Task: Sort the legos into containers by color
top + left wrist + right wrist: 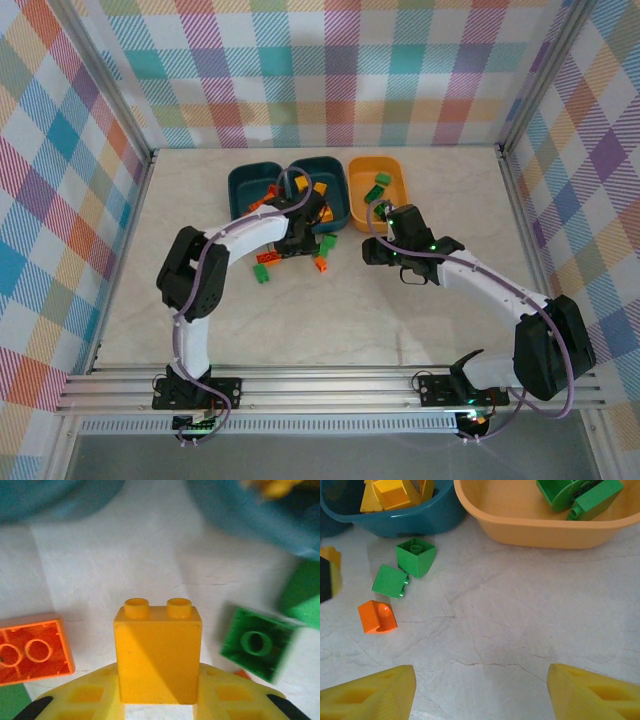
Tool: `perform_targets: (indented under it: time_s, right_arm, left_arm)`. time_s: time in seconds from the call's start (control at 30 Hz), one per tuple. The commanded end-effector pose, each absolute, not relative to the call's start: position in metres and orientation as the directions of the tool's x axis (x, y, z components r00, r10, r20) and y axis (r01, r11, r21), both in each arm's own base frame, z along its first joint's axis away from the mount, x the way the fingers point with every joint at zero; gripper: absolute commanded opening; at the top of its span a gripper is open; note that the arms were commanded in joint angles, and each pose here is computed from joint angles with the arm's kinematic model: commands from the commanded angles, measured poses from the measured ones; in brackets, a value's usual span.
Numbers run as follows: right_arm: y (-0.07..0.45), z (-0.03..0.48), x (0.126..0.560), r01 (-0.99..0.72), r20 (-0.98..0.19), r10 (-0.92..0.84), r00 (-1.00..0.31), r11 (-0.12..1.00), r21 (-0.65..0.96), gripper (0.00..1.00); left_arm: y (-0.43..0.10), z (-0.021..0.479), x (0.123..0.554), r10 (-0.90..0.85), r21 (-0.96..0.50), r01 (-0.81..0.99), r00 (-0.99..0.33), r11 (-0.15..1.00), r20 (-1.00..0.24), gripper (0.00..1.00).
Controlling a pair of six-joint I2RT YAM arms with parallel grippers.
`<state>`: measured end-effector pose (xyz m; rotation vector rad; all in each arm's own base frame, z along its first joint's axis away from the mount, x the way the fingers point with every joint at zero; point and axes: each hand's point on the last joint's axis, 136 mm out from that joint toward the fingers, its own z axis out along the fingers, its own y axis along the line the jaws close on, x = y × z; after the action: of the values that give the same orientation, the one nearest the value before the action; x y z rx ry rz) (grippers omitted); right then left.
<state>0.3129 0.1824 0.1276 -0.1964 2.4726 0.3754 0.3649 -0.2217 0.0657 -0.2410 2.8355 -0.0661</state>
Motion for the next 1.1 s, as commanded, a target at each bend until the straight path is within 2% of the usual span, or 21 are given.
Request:
perform_targets:
  time_s: [0.0, 0.13, 0.37, 0.53, 0.73, 0.83, 0.97, 1.07]
  right_arm:
    - [0.183, 0.121, 0.313, -0.215, -0.601, -0.025, -0.799, 0.945, 0.246, 0.70]
    - [0.180, 0.104, 0.307, -0.186, -0.576, -0.005, -0.817, 0.948, 0.256, 0.70]
    - [0.176, 0.100, 0.294, -0.167, -0.560, 0.023, -0.829, 0.944, 0.285, 0.70]
    - [0.175, 0.104, 0.292, -0.169, -0.562, 0.022, -0.827, 0.943, 0.286, 0.70]
    - [0.176, 0.102, 0.289, -0.162, -0.549, 0.032, -0.835, 0.939, 0.302, 0.70]
    - [0.177, 0.102, 0.289, -0.160, -0.545, 0.036, -0.838, 0.938, 0.307, 0.70]
    - [0.178, 0.106, 0.290, -0.161, -0.545, 0.038, -0.837, 0.936, 0.312, 0.70]
    - [0.179, 0.108, 0.291, -0.167, -0.551, 0.035, -0.834, 0.936, 0.311, 0.70]
  left_arm:
    - [-0.231, 0.115, 0.390, -0.130, -0.129, -0.086, -0.915, 0.988, -0.383, 0.31]
    - [-0.236, 0.142, 0.433, -0.122, -0.166, -0.056, -0.897, 0.984, -0.425, 0.31]
    - [-0.244, 0.146, 0.502, -0.162, -0.249, -0.055, -0.886, 0.967, -0.435, 0.32]
    - [-0.249, 0.130, 0.527, -0.195, -0.309, -0.065, -0.890, 0.949, -0.412, 0.33]
    - [-0.259, 0.107, 0.535, -0.201, -0.366, -0.060, -0.910, 0.929, -0.362, 0.37]
    - [-0.263, 0.109, 0.538, -0.197, -0.376, -0.048, -0.909, 0.925, -0.367, 0.43]
    - [-0.259, 0.130, 0.537, -0.196, -0.366, -0.046, -0.902, 0.930, -0.385, 0.68]
    - [-0.254, 0.161, 0.531, -0.206, -0.370, -0.040, -0.883, 0.928, -0.421, 0.72]
